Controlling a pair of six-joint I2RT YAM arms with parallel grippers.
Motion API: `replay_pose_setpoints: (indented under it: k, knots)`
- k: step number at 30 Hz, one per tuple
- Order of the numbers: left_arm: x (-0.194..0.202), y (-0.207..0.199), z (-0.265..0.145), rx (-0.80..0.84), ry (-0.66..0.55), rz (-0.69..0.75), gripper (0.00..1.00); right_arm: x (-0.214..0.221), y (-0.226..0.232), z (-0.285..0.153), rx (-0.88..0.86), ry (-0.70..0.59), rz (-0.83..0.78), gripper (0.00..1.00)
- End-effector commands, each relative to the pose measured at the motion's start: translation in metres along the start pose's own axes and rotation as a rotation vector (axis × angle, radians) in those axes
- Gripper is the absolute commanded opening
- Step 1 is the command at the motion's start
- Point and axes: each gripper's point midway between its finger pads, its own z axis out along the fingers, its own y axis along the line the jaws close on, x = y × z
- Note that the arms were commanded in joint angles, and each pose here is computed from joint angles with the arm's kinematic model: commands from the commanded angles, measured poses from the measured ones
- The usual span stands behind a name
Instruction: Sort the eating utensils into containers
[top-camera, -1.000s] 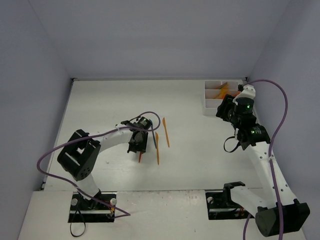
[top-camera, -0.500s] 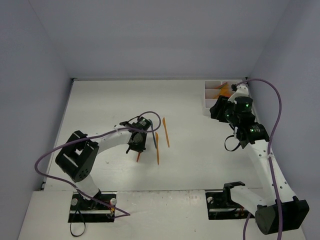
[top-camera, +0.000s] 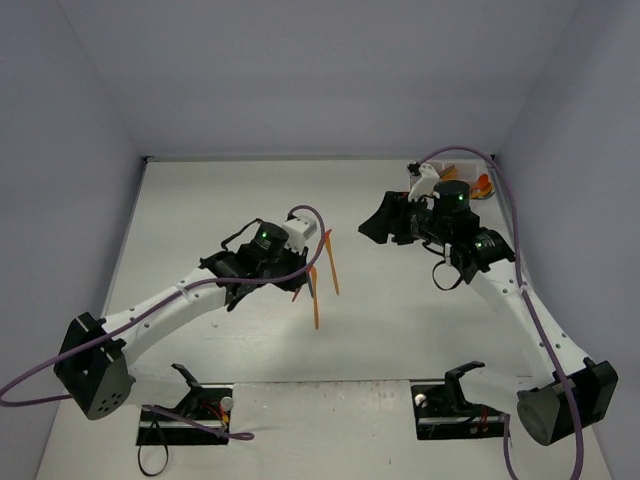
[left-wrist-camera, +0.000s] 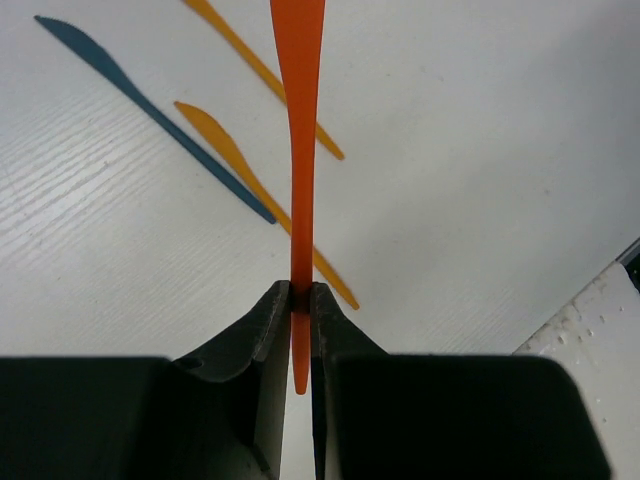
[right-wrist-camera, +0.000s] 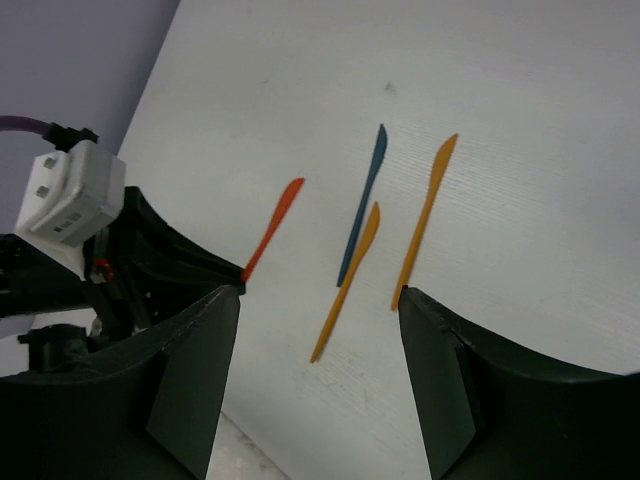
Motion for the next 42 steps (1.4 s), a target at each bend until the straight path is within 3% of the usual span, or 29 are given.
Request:
replay_pose_setpoints:
  k: [1,20,33,41,42]
  knots:
    - [-0.051,-0.039,-0.020,0.111,-0.157,0.100,0.00,-0.028,0.052,0.002,-0.187,-0.057,-0.022,0.62]
    - [-0.081,-0.087,-0.041,0.155,-0.267,0.193,0.00,-0.012,0.059,0.021,-0.181,-0.012,0.031,0.56]
    - [-0.093,-0.089,-0.047,0.139,-0.308,0.213,0.00,-0.003,0.056,0.024,-0.168,0.007,0.050,0.27]
    - [-0.097,-0.088,-0.047,0.129,-0.318,0.223,0.00,-0.010,0.051,0.023,-0.133,-0.026,0.033,0.00]
    - [-0.096,-0.088,-0.046,0.127,-0.314,0.222,0.04,-0.013,0.050,0.023,-0.124,-0.039,0.029,0.00]
